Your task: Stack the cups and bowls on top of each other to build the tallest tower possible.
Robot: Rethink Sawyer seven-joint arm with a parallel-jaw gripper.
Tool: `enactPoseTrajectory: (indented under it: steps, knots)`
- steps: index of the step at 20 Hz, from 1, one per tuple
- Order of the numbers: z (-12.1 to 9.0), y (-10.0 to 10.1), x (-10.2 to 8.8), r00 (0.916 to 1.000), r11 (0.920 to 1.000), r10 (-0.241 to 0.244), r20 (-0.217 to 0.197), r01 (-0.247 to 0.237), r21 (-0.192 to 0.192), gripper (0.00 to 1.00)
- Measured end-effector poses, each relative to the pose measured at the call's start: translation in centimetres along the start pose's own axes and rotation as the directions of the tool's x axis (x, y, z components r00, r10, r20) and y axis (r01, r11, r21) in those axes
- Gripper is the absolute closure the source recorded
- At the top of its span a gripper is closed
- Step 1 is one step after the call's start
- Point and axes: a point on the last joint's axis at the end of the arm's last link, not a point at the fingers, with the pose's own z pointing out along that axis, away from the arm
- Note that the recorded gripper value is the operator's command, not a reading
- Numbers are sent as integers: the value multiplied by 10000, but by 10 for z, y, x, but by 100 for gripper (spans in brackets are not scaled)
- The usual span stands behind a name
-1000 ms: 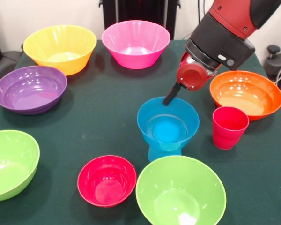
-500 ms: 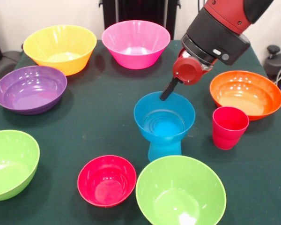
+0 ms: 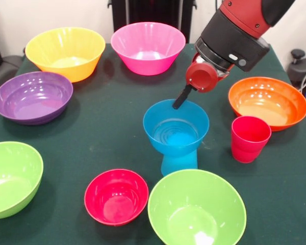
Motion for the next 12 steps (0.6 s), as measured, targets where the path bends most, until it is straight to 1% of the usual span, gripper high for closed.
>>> enactPoseTrajectory:
  steps: [12]
  knots:
    - [2, 0, 0, 10000, 10000, -2, 18, 2, 17, 100]
